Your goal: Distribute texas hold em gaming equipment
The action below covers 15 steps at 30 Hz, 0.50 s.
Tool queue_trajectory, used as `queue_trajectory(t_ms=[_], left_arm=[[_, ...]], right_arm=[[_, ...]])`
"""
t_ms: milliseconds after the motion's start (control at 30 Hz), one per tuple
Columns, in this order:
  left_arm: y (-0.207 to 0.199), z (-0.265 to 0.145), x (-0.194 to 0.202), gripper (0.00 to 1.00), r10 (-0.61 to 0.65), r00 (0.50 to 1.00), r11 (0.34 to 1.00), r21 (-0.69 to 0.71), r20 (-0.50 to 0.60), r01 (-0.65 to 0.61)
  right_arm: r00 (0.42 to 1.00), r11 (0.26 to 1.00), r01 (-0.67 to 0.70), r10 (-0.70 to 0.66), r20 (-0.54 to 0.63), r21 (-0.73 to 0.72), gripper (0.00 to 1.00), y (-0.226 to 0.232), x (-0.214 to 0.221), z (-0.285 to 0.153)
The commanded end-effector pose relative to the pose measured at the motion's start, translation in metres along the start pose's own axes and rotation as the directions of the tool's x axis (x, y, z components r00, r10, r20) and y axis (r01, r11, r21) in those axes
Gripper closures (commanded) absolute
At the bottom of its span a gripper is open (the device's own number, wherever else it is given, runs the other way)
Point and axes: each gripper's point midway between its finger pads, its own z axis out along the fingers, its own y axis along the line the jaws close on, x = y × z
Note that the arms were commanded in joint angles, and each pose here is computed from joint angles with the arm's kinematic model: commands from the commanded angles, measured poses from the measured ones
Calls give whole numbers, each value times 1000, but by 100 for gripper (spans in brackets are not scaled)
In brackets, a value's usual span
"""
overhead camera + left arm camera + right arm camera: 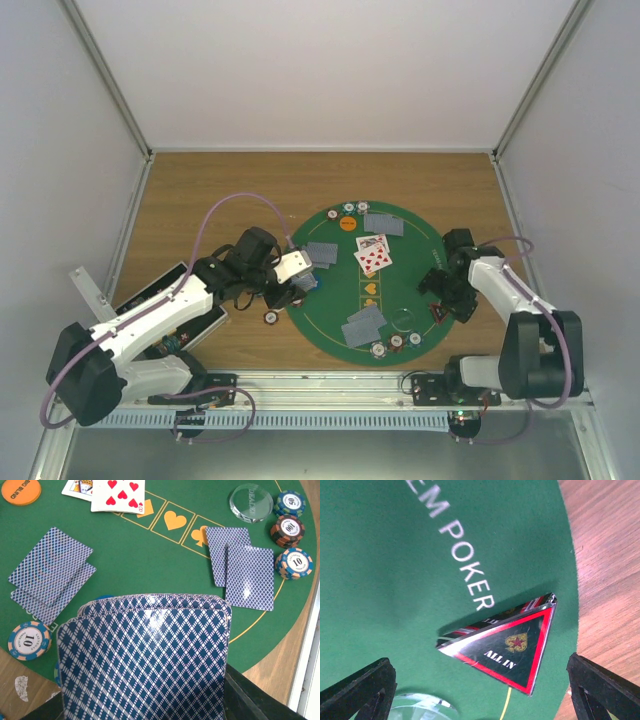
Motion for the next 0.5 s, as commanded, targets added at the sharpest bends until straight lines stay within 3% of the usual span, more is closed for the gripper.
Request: queue_trajectory(t_ms=[0,467], left_arm=[[3,-5,-10,47,7,999,1000,-16,45,-6],[3,-3,-9,47,7,999,1000,-12,43,-6]], right_arm=[[998,1000,22,-21,-55,13,6,-6,9,18],[998,999,22,-20,-63,34,19,-13,14,33]])
